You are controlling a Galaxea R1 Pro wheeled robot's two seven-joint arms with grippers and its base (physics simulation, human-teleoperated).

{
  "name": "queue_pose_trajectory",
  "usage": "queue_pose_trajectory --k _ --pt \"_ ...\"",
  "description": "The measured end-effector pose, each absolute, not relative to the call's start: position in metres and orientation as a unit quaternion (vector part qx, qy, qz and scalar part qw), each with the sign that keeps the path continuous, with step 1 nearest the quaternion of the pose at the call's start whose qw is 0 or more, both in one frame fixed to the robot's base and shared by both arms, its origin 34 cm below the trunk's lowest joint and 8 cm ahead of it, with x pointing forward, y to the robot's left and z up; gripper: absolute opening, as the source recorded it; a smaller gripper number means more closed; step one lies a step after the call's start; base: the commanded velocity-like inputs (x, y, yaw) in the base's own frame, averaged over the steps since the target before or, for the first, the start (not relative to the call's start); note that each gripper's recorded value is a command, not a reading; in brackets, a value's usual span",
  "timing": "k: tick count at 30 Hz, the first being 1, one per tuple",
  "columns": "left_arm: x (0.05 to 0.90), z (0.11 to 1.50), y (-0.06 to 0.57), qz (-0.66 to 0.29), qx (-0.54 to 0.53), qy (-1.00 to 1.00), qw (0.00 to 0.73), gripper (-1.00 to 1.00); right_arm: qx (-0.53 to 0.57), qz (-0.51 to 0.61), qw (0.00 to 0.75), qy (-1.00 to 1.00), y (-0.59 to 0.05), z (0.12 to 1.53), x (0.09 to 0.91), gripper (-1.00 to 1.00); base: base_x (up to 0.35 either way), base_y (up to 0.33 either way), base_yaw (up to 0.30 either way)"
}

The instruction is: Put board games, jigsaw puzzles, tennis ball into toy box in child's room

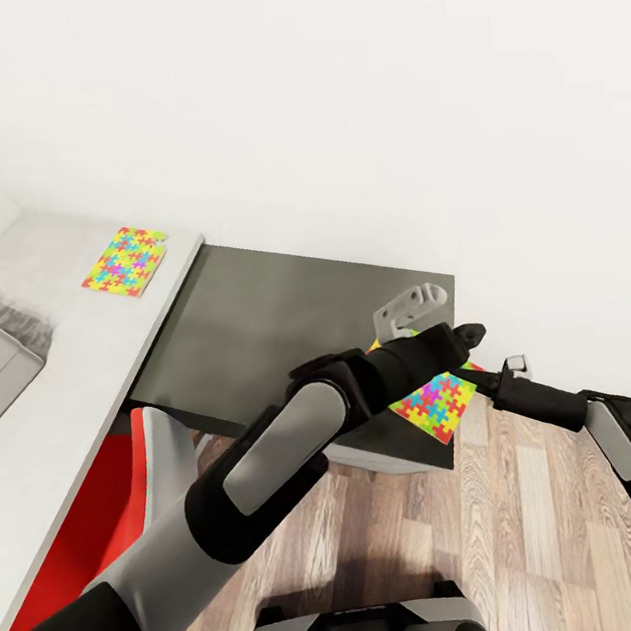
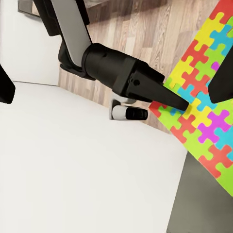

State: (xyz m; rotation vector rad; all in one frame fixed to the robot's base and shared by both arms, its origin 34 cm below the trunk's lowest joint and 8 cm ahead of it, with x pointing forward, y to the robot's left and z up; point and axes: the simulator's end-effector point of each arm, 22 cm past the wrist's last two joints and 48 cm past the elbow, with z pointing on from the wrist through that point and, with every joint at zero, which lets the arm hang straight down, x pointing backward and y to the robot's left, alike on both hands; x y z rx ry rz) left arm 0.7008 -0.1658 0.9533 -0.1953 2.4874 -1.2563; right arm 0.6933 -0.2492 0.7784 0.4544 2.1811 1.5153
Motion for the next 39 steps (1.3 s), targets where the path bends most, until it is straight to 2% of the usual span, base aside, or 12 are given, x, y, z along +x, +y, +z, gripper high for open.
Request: queue_pose_trajectory --k 23,39 --pt "0.695 0.973 -0.165 -0.446 -0.072 0.875 0.172 1.0 0.162 0.533 0.219 0.801 -0.251 0.79 0.682 -1.0 0.0 0.0 0.0" --pt "0.694 0.994 -0.164 -0.494 -0.114 0.847 0.16 1.0 0.155 0.508 0.22 0.818 -0.255 0.798 0.677 -1.0 0.0 0.0 -0.023"
